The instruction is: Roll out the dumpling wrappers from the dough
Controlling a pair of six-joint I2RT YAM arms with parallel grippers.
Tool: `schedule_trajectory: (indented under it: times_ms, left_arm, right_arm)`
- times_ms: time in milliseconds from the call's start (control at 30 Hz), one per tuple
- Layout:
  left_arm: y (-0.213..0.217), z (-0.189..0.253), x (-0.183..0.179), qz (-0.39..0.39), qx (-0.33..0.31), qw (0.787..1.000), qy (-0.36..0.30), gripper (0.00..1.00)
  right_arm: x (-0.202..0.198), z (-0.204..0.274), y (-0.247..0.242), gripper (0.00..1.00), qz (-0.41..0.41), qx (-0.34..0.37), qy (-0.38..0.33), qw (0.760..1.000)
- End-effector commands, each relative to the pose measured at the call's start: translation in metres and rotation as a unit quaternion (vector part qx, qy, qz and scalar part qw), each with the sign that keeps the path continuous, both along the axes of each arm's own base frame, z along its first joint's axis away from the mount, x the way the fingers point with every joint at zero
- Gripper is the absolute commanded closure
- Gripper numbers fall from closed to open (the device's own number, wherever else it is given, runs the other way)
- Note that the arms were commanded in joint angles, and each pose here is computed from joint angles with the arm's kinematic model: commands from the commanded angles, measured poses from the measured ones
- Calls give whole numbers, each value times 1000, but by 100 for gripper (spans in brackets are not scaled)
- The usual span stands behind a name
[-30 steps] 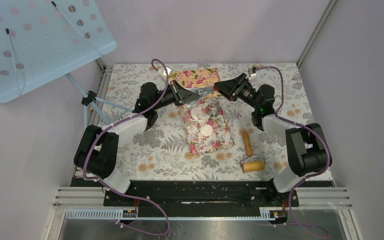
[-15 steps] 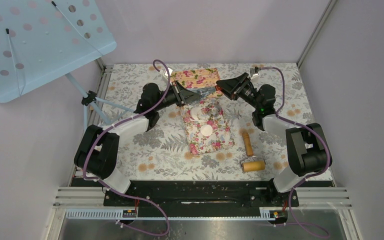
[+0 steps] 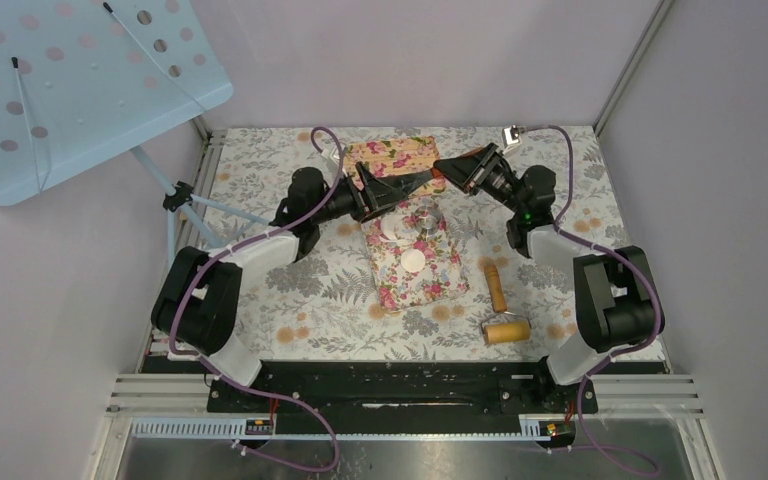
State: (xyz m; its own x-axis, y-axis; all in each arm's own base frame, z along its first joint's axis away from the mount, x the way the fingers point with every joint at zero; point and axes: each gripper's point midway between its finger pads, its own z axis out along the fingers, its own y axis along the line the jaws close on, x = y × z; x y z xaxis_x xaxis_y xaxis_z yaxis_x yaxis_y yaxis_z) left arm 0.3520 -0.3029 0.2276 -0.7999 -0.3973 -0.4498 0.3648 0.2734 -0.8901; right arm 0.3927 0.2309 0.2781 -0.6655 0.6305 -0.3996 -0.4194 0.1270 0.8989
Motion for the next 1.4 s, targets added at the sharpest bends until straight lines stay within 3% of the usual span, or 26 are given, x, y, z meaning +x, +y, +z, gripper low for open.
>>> schedule_trajectory:
  times_ms: [0, 233, 333, 467, 667, 900, 1233, 1367]
  left_arm:
    - [15, -16, 13, 27, 36, 999, 11, 3]
    - [60, 19, 42, 73, 23, 997, -24, 1]
    - [77, 18, 56, 86, 57, 994, -39, 1]
    - [90, -20, 66, 96, 140, 985, -32, 1]
    - [96, -74, 65, 90, 185, 979, -4, 7]
    - [91, -113, 65, 68, 197, 978, 24, 29]
    - [73, -163, 57, 48, 209, 974, 70, 36]
    - [66, -178, 57, 39, 201, 974, 95, 38]
  right_arm:
    - [-17, 52, 1, 100, 34, -35, -116, 992]
    - [-26, 9, -12, 100, 60, -121, -81, 987]
    - [-33, -10, -25, 100, 59, -151, -68, 984]
    - [-33, -40, -53, 100, 37, -179, -40, 982]
    - [-27, -94, -85, 100, 16, -249, -14, 968]
    - [-10, -135, -102, 100, -3, -292, -3, 957]
    - [16, -160, -116, 100, -53, -293, 73, 952]
    - [20, -168, -120, 100, -93, -275, 67, 955]
